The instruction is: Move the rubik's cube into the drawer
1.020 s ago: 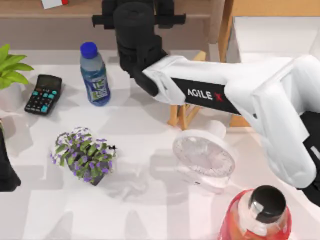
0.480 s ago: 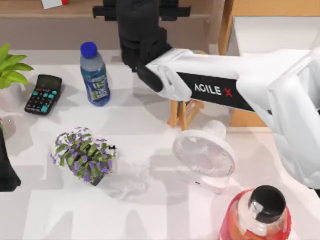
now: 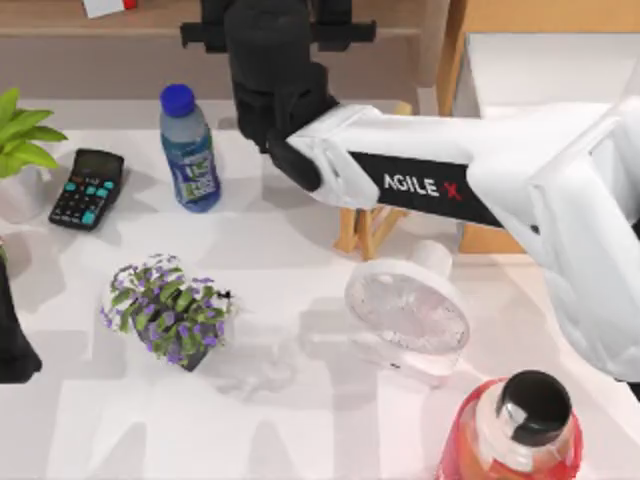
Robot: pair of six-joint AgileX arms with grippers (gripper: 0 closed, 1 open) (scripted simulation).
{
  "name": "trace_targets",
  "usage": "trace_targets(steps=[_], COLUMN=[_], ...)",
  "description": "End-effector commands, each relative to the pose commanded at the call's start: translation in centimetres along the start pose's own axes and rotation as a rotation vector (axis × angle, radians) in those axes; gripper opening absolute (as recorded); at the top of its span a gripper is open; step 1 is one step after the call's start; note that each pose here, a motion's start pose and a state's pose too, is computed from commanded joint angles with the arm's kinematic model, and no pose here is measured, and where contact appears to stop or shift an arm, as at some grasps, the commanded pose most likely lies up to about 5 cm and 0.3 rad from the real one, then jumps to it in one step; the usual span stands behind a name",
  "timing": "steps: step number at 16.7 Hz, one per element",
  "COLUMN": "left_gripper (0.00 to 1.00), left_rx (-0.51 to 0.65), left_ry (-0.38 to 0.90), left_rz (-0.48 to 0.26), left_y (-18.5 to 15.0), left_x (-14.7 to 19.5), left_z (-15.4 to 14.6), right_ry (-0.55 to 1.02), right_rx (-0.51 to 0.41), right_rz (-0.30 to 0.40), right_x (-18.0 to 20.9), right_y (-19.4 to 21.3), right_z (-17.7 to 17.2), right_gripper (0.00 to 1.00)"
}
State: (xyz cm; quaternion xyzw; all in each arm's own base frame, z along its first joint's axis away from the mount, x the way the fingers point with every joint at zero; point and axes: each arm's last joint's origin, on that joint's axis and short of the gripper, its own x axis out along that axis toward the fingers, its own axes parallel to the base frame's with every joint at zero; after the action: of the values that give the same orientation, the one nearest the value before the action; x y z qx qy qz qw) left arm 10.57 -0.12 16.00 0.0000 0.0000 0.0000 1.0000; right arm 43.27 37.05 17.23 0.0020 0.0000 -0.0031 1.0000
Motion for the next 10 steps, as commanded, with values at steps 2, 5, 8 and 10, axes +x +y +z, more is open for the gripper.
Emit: trace_targets(steps=[2, 5, 8, 10], left_gripper=[1.0, 1.0, 1.0, 1.0], left_rx=[0.0, 0.0, 0.0, 0.0], left_ry=[0.0, 0.0, 0.0, 0.0], left_rz=[0.0, 0.0, 0.0, 0.0], left_y=[0.0, 0.0, 0.0, 0.0], left_x=[0.0, 0.0, 0.0, 0.0], left_z=[0.0, 0.0, 0.0, 0.0], right_ry=[0.018, 0.081, 0.181, 0.267], right_rx=[-0.013, -0.057, -0.118, -0.16], right_rz=[0.018, 0.074, 0.149, 0.2], right_x=[-0.1, -0.5, -1.1, -1.7], right_y=[-0.1, -0.3, -0.9, -1.7], right_z=[0.7, 2.4, 4.6, 6.1], right_gripper=[0.0, 0.0, 0.0, 0.0])
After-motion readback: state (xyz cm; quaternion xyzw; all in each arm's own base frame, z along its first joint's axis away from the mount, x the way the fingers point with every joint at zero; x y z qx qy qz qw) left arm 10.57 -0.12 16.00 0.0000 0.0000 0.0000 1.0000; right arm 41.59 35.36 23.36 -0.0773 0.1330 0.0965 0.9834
